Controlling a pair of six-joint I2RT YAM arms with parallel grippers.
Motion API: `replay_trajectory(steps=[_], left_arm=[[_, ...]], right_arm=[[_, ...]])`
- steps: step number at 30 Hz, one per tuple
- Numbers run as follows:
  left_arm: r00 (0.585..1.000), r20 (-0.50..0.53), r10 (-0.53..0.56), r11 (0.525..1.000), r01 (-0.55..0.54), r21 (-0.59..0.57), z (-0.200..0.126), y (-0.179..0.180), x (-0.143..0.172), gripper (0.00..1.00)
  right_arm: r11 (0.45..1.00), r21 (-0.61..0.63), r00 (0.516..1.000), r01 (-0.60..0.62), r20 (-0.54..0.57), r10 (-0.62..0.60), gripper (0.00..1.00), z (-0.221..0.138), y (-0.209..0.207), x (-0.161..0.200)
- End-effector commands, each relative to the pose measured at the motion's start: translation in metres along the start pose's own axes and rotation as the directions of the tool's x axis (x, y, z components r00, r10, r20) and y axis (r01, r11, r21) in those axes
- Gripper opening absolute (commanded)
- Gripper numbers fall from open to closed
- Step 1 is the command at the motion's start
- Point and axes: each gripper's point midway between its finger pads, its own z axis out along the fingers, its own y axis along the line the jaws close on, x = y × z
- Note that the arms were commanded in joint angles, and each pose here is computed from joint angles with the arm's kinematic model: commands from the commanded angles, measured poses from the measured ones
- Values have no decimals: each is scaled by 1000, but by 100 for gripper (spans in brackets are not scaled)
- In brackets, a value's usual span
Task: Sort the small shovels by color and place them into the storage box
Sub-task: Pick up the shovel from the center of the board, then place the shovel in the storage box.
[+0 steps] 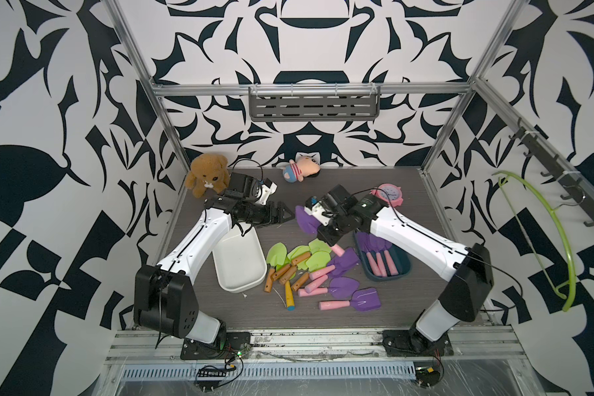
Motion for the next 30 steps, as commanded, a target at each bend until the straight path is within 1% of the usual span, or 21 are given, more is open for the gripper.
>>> replay_trajectory(steps=[1,4,8,11,14,19,24,27,30], left_arm=[[992,-31,125,990,-127,-62,11,24,16,89],[987,-40,153,988,-154,-25,13,22,25,89],[986,-34,162,987,-162,-6,12,17,25,90],[987,-39,157,987,-158,-8,12,18,26,90],[987,-41,157,987,-158,-6,12,18,28,91],[986,-41,159,987,-159,-6,12,18,29,91],[986,-45,158,987,-159,-8,12,19,30,90],[986,-46,160,987,-161,-8,12,19,30,90],[985,-48,166,986,-166,-9,12,19,30,90]], right_arm=[[960,162,970,-228,-44,238,0,-21,-59,42],[906,254,922,-338,-101,372,0,-23,-92,82],[861,326,877,-391,-152,456,0,-13,-117,111],[843,355,852,-404,-189,488,0,2,-126,123],[827,383,837,-411,-200,509,0,16,-133,129],[804,397,825,-443,-171,539,0,30,-141,135],[798,378,820,-470,-148,553,2,45,-144,137],[795,377,818,-475,-144,557,8,51,-145,137],[794,374,815,-480,-144,561,23,54,-146,137]])
